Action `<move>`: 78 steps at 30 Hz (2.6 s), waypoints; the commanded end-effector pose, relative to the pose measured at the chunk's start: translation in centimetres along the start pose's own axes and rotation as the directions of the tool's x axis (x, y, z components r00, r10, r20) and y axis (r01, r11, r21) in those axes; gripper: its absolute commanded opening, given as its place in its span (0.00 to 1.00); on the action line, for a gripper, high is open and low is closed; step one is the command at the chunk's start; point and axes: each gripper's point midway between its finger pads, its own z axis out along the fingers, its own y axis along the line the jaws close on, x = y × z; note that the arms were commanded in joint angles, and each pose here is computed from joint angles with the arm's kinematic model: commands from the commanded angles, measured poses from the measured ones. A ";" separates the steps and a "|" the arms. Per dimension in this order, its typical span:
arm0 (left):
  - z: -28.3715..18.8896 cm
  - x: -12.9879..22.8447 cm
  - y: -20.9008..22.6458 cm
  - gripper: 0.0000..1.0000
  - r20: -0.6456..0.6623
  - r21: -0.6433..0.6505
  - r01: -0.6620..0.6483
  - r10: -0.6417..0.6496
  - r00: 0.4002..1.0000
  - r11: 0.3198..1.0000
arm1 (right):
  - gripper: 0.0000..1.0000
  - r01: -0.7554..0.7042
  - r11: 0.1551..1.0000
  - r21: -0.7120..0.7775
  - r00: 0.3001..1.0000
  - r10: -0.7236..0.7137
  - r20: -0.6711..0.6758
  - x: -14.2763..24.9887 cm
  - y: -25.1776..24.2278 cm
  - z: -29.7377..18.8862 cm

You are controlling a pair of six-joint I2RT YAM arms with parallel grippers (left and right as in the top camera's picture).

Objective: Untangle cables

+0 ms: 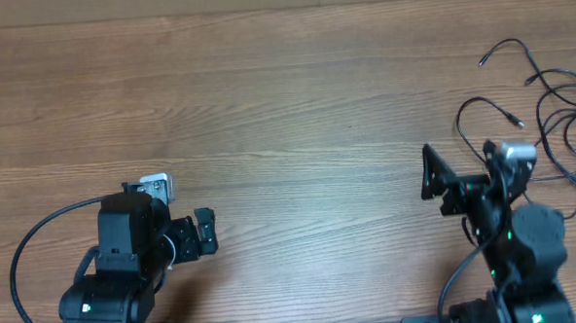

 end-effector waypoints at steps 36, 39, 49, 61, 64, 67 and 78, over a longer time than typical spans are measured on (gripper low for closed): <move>0.0 0.1 0.1 1.00 0.001 -0.006 -0.002 0.002 1.000 1.000 | 1.00 0.195 0.980 0.044 0.970 -0.200 0.141 9.0 -2.7 0.0; 0.0 0.1 0.1 1.00 0.001 -0.006 -0.002 0.002 1.000 1.000 | 1.00 0.195 0.980 0.045 0.970 -0.200 0.141 9.0 -2.7 0.0; 0.0 0.1 0.1 1.00 0.001 -0.006 -0.002 0.002 1.000 1.000 | 1.00 0.195 0.980 0.044 0.970 -0.200 0.140 9.0 -2.7 0.0; 0.0 0.1 0.1 1.00 0.001 -0.006 -0.002 0.002 1.000 1.000 | 1.00 0.195 0.980 0.044 0.970 -0.200 0.140 9.0 -2.7 0.0; 0.0 0.1 0.1 1.00 0.001 -0.006 -0.002 0.002 1.000 1.000 | 1.00 0.195 0.980 0.044 0.970 -0.199 0.140 9.0 -2.7 0.0; 0.0 0.1 0.1 1.00 0.001 -0.006 -0.002 0.002 1.000 1.000 | 1.00 0.195 0.980 0.044 0.970 -0.199 0.140 9.0 -2.7 0.0; -0.2 0.1 0.1 1.00 0.009 -0.004 -0.003 0.003 1.000 1.000 | 1.00 0.195 0.980 0.044 0.970 -0.199 0.140 9.0 -2.7 0.0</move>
